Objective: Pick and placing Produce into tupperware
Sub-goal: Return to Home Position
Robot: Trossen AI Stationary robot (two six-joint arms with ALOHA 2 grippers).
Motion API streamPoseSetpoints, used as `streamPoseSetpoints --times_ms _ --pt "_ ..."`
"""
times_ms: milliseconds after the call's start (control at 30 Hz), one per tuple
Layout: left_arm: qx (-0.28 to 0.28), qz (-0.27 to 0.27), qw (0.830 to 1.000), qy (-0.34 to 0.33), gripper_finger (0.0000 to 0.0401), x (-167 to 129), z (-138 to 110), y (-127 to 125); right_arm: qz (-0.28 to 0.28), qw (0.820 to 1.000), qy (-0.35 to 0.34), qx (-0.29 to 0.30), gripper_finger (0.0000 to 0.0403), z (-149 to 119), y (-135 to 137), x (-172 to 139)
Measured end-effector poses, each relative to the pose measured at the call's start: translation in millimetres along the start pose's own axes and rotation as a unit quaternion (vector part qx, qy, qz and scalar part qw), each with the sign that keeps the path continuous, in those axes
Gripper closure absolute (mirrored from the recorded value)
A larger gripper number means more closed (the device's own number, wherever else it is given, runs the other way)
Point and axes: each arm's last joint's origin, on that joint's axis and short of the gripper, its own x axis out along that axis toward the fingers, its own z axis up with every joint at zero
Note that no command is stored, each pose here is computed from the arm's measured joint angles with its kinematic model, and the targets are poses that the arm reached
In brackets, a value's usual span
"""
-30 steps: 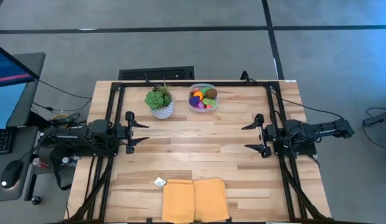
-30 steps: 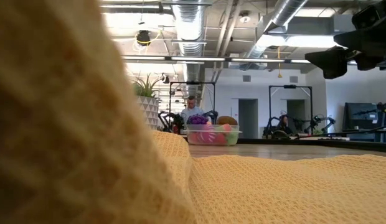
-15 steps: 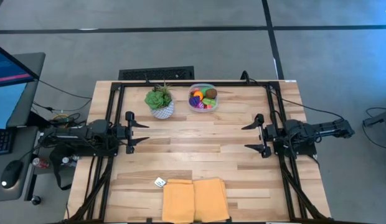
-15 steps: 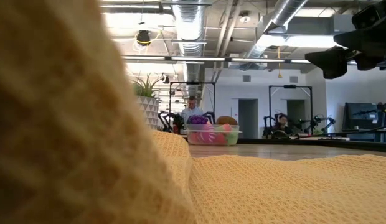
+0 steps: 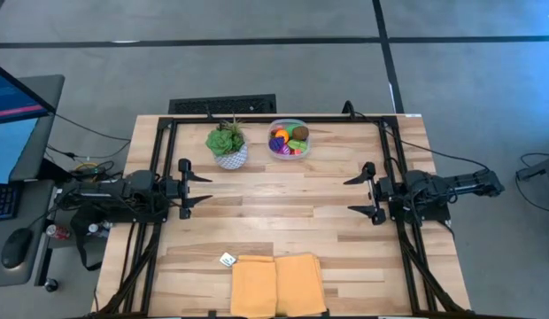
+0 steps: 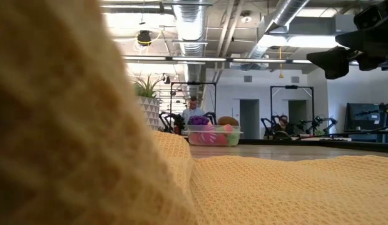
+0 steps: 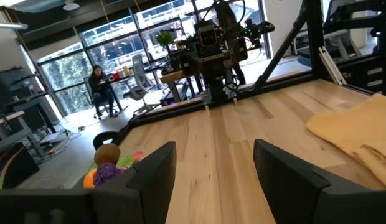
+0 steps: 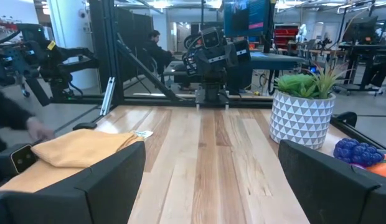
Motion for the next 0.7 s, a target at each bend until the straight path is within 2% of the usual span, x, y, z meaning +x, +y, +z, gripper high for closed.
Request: streamPoseSetpoints --times_ms 700 --pt "0.004 0.0 1.0 0.0 0.0195 0.0 -0.2 0.0 0.0 1.0 0.0 0.0 0.0012 0.0 0.0 0.0"
